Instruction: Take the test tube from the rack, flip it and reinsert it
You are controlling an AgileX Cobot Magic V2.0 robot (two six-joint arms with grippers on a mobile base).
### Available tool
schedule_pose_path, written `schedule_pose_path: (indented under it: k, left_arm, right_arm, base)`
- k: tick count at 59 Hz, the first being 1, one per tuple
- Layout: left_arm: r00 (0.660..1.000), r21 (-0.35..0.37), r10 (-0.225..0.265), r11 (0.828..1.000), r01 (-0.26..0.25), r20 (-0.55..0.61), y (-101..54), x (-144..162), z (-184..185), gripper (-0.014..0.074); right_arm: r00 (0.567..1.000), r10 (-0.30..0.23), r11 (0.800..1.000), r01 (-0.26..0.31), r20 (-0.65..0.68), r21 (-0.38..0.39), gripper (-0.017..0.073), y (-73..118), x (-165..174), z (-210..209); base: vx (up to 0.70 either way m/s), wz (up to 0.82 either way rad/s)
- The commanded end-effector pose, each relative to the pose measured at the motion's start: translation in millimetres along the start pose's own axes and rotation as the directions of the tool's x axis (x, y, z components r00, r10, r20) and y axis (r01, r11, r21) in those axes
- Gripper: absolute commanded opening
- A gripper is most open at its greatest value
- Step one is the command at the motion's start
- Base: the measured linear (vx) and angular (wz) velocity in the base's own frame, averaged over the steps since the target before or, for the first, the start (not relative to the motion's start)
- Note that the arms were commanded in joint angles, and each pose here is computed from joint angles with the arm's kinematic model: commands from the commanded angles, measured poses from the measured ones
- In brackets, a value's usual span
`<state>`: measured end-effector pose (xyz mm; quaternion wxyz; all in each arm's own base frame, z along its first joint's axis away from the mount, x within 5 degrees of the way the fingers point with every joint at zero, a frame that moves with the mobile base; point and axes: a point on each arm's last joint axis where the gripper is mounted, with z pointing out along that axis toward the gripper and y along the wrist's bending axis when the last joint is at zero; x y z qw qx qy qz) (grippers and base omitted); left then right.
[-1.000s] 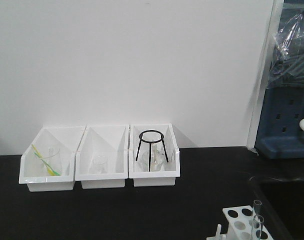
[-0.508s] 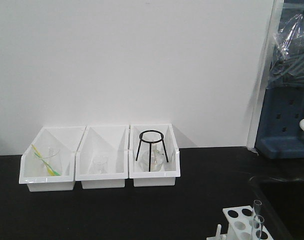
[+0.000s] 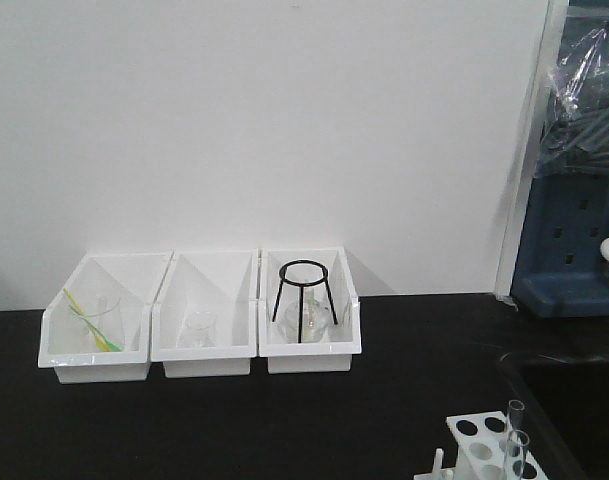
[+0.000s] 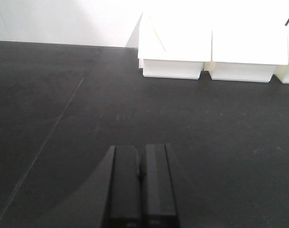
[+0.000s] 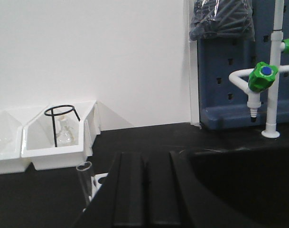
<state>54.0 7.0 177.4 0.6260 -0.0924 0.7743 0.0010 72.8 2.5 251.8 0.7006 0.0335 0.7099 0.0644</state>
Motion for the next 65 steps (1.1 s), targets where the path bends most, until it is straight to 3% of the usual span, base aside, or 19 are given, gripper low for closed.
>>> schedule_pose_path:
  k: [1, 4, 13, 21, 65]
  left_arm:
    - [0.996, 0.022, -0.003, 1.0, 0.002, 0.086, -1.7, -7, 0, -0.0006]
    - [0.996, 0.022, -0.003, 1.0, 0.002, 0.086, -1.7, -7, 0, -0.0006]
    - [0.996, 0.022, -0.003, 1.0, 0.002, 0.086, -1.7, -7, 0, -0.0006]
    - [0.996, 0.023, -0.003, 1.0, 0.001, 0.086, -1.7, -7, 0, -0.0006]
    - [0.996, 0.023, -0.003, 1.0, 0.001, 0.086, -1.7, -7, 0, -0.0006]
  right_arm:
    - [0.998, 0.039, 0.999, -0.037, 0.05, -0.037, -0.0008, 3.3, -5, -3]
    - [0.999, 0.019, 0.999, -0.017, 0.047, -0.039, -0.0008, 2.3, 3, -5]
    - [0.991, -0.107, 0.993, 0.111, 0.086, -0.04, -0.0008, -2.4, 38, -17]
    - [0.993, -0.112, 0.993, 0.113, 0.037, -0.042, -0.0008, -4.1, 52, -16]
    - [0.993, -0.111, 0.993, 0.112, 0.042, -0.04, -0.0008, -4.2, 52, -16]
  base:
    - [0.0, 0.0]
    - [0.0, 0.0]
    - [0.0, 0.0]
    - [0.0, 0.0]
    - [0.0, 0.0]
